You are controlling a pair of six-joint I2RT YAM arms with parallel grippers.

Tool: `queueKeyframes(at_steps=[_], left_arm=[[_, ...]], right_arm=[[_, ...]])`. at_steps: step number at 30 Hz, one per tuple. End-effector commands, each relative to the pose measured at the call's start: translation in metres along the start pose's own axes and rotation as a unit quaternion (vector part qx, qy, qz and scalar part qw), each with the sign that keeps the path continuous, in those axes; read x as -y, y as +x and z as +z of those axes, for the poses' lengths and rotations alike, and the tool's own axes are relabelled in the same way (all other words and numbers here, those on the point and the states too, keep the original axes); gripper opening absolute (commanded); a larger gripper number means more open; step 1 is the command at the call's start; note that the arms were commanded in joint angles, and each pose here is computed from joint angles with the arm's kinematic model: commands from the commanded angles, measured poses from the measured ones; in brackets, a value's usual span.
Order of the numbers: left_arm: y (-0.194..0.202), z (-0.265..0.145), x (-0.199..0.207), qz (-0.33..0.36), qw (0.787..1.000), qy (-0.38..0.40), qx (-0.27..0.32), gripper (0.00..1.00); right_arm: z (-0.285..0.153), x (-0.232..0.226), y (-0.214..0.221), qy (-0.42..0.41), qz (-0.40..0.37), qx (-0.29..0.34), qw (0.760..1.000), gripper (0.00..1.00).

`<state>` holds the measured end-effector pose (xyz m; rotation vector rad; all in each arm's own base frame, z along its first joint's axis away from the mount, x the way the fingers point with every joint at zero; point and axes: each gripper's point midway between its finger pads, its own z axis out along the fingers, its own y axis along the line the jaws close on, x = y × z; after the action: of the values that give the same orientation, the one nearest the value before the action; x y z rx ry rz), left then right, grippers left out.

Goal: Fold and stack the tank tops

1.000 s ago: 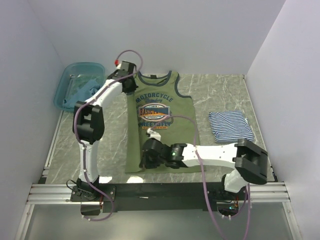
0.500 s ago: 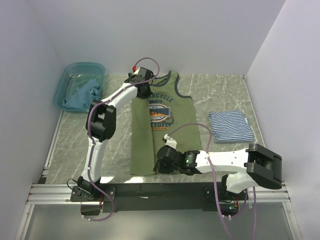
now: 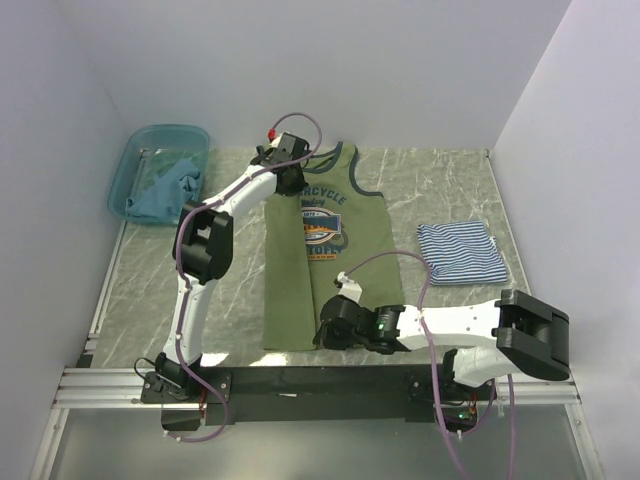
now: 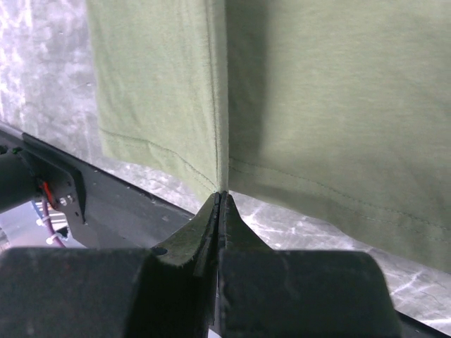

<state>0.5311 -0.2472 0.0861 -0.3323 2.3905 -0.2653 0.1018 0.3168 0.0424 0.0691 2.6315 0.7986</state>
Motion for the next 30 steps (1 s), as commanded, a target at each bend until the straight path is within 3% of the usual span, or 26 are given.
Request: queueKeyframes(at_steps=[1, 10, 13, 14, 15, 16, 17, 18, 19, 20, 22, 25, 28, 30], left_arm=[[-0.025, -0.013, 0.025, -0.007, 0.999, 0.034, 0.034, 0.00], [-0.005, 0.002, 0.030, 0.002, 0.998, 0.054, 0.015, 0.01], [-0.001, 0.006, 0.033, 0.008, 0.998, 0.061, 0.009, 0.11], [0.000, 0.007, 0.033, 0.009, 0.998, 0.061, 0.009, 0.23], [0.000, 0.007, 0.033, 0.011, 0.998, 0.063, 0.009, 0.28], [0.000, 0.008, 0.033, 0.011, 0.998, 0.061, 0.011, 0.33], [-0.002, 0.007, 0.033, 0.011, 0.998, 0.061, 0.013, 0.42], [-0.002, 0.005, 0.033, 0.013, 0.998, 0.062, 0.013, 0.45], [-0.005, 0.004, 0.030, 0.012, 0.998, 0.057, 0.019, 0.48], [-0.014, -0.003, 0.030, 0.008, 0.998, 0.058, 0.030, 0.52], [-0.019, -0.008, 0.024, 0.001, 0.998, 0.054, 0.039, 0.53], [-0.039, -0.022, 0.012, -0.027, 0.996, 0.057, 0.060, 0.53], [-0.045, -0.029, -0.003, -0.049, 0.996, 0.046, 0.061, 0.45], [-0.041, -0.029, -0.005, -0.052, 0.996, 0.049, 0.051, 0.34]], right_arm=[[-0.002, 0.000, -0.006, -0.006, 0.017, 0.016, 1.000, 0.00], [0.002, 0.011, 0.000, 0.004, 0.023, 0.013, 1.000, 0.00], [0.003, 0.014, 0.001, 0.009, 0.023, 0.010, 1.000, 0.00], [0.003, 0.014, 0.001, 0.011, 0.025, 0.011, 1.000, 0.00], [0.002, 0.016, 0.001, 0.013, 0.024, 0.012, 1.000, 0.07], [0.002, 0.017, 0.001, 0.016, 0.025, 0.011, 1.000, 0.07], [0.001, 0.018, -0.001, 0.019, 0.024, 0.015, 0.999, 0.17], [-0.001, 0.020, -0.002, 0.027, 0.021, 0.017, 0.999, 0.23], [-0.004, 0.020, -0.004, 0.028, 0.018, 0.022, 0.999, 0.37], [-0.007, 0.026, -0.008, 0.043, 0.015, 0.032, 0.998, 0.41], [-0.017, 0.019, -0.017, 0.041, 0.008, 0.049, 0.998, 0.47], [-0.028, 0.011, -0.032, 0.050, -0.014, 0.077, 0.996, 0.48], [-0.029, -0.009, -0.044, 0.051, -0.051, 0.091, 0.993, 0.47], [-0.028, -0.031, -0.052, 0.040, -0.068, 0.096, 0.992, 0.47]])
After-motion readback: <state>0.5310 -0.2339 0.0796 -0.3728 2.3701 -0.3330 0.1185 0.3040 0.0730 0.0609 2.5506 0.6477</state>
